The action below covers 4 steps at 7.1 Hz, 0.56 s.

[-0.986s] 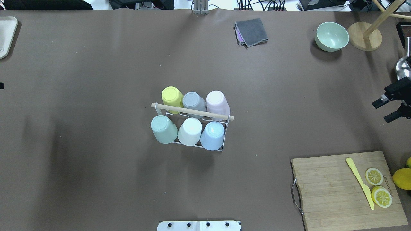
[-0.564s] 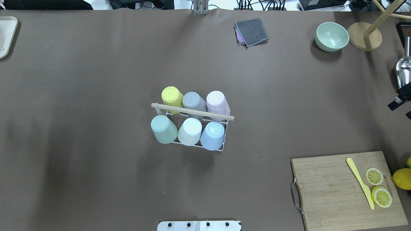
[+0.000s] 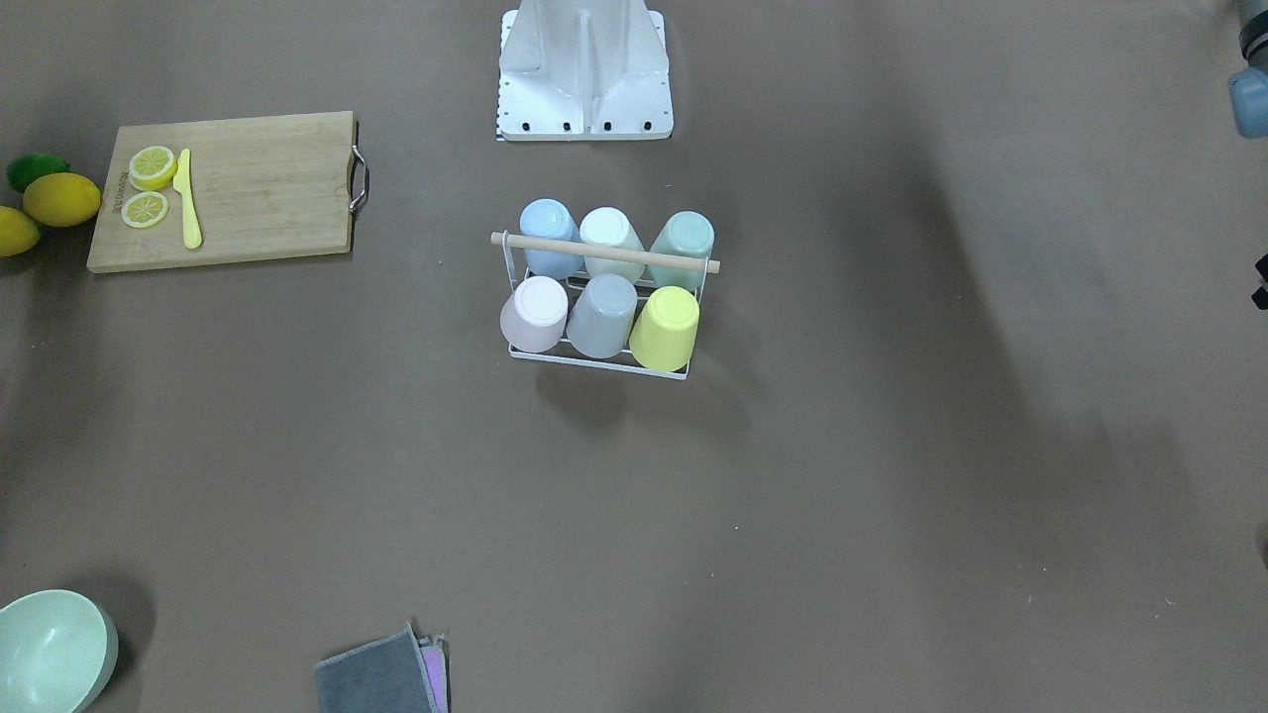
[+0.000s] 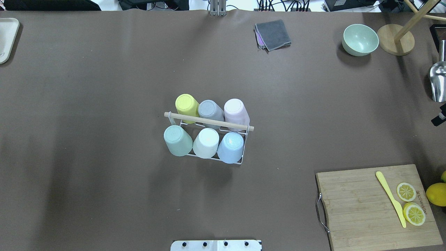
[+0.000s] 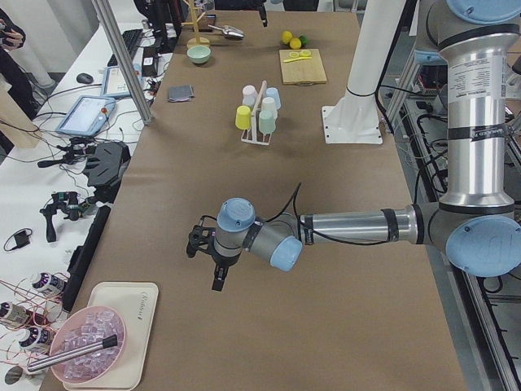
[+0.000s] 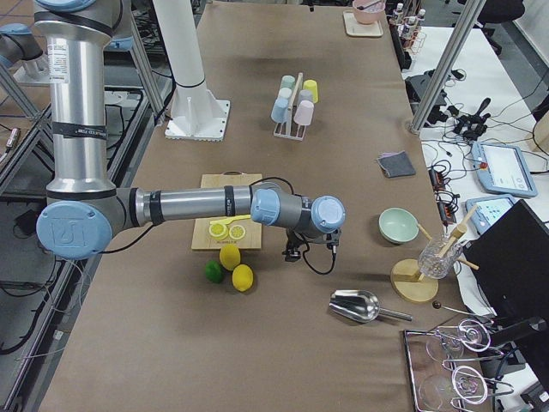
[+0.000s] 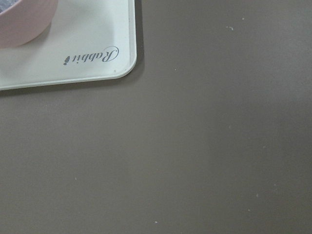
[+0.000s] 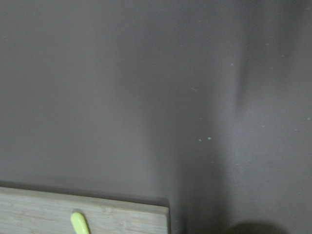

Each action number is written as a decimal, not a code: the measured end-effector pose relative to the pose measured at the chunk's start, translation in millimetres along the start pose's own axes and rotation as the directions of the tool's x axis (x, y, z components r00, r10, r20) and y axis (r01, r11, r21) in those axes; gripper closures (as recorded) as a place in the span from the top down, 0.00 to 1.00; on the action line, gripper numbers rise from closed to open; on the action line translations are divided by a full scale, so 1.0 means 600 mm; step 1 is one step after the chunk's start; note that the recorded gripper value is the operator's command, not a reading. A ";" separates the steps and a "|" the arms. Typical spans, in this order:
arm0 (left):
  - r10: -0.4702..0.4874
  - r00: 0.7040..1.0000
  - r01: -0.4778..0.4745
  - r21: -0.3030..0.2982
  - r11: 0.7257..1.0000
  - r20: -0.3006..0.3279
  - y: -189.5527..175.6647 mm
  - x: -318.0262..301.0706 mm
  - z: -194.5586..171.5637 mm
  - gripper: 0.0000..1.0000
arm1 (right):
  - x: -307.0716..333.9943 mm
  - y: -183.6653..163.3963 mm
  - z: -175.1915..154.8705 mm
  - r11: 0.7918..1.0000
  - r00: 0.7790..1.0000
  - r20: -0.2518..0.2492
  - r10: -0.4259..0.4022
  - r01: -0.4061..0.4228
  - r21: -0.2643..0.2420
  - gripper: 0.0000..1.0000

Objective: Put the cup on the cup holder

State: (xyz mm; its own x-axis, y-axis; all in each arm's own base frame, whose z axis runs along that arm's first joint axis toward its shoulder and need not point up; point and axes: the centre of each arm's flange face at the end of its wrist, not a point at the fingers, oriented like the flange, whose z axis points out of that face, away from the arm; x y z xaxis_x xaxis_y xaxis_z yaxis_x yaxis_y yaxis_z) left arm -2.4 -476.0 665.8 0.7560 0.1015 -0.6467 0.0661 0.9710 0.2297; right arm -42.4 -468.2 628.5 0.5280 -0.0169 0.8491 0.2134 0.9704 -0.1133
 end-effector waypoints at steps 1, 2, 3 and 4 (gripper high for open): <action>0.003 1.000 -0.003 -0.049 0.999 0.001 0.005 -0.010 -0.002 0.98 | 0.016 0.008 -0.005 0.999 0.999 -0.048 0.013 -0.011 0.031 0.96; -0.001 1.000 0.001 -0.094 0.996 -0.004 0.012 -0.016 -0.003 0.98 | 0.031 0.017 -0.007 0.996 0.995 -0.090 0.050 -0.043 0.075 0.97; -0.004 1.000 0.003 -0.130 0.992 -0.007 0.021 -0.021 0.000 0.98 | 0.043 0.026 -0.009 0.988 0.988 -0.127 0.092 -0.075 0.134 0.97; 0.001 1.000 -0.004 -0.156 0.988 -0.014 0.028 -0.028 0.001 0.98 | 0.051 0.033 -0.014 0.977 0.981 -0.152 0.120 -0.090 0.196 0.97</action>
State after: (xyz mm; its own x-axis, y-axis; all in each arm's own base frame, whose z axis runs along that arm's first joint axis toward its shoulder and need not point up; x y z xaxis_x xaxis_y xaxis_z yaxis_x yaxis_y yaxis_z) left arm -13.3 -461.6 680.8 0.7471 0.1059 -0.6563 -0.0392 0.9925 0.1155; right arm -15.2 -451.7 647.8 0.6688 0.0636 0.7407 0.0002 0.9963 -0.0857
